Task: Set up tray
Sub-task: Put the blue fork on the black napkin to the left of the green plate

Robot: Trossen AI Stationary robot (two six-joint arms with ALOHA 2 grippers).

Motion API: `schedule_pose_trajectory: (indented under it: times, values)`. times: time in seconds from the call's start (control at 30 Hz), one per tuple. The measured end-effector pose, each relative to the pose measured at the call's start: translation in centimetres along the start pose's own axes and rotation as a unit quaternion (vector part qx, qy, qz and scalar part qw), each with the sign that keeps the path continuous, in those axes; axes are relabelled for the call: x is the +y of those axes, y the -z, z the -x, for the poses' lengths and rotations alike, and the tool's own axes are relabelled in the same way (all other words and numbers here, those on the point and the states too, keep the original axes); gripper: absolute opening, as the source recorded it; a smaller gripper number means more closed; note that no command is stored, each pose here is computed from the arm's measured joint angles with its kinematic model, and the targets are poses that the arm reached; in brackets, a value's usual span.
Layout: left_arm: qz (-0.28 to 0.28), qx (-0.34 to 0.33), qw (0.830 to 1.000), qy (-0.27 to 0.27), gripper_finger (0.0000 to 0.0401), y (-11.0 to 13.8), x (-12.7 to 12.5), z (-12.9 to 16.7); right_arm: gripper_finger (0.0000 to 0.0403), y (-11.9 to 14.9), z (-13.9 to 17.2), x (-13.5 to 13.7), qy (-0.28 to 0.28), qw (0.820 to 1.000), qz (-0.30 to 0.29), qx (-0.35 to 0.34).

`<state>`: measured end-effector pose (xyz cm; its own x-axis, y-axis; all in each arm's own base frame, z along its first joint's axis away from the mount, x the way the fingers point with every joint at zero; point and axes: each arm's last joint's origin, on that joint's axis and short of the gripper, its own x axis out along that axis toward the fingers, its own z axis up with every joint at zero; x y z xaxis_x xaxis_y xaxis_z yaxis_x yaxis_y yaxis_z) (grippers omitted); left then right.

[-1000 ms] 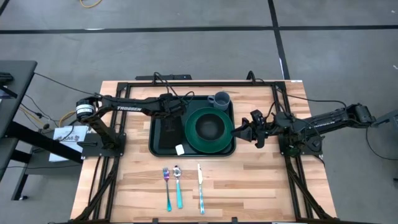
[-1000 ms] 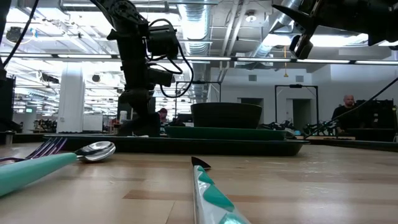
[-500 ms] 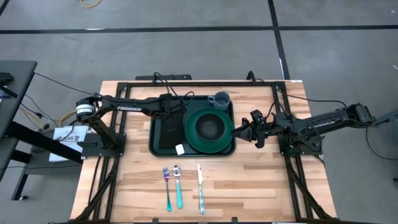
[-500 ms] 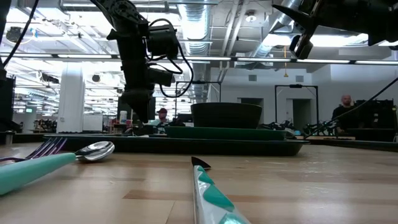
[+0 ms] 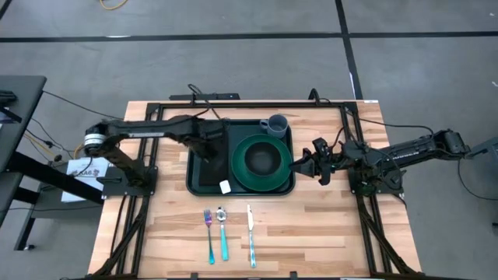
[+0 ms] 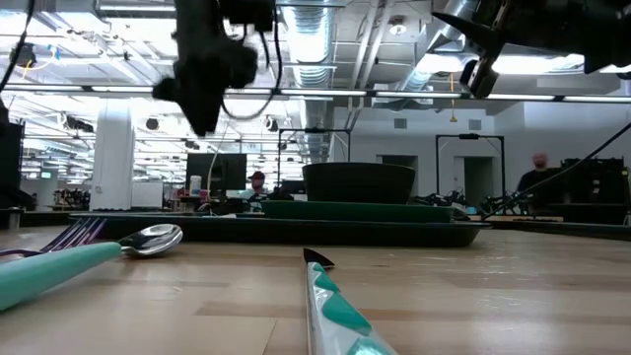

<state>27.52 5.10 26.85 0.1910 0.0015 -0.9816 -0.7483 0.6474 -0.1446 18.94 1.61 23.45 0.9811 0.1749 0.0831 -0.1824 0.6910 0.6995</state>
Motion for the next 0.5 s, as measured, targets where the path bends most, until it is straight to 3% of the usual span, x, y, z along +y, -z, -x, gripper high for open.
schedule_pose_trajectory:
  times: [0.13, 0.5]
  values:
    - [0.045, 0.011, 0.998, 0.04, 0.0073, 3.2, -2.5, 1.5, 0.0074, 0.3, 0.0, -0.2, 0.01, 1.0, -0.002, 0.012]
    - [0.184, 0.034, 0.981, 0.052, 0.0071, 13.6, -9.0, 1.6, 0.0074, 0.6, 0.0, -0.3, 0.002, 0.999, 0.013, 0.039]
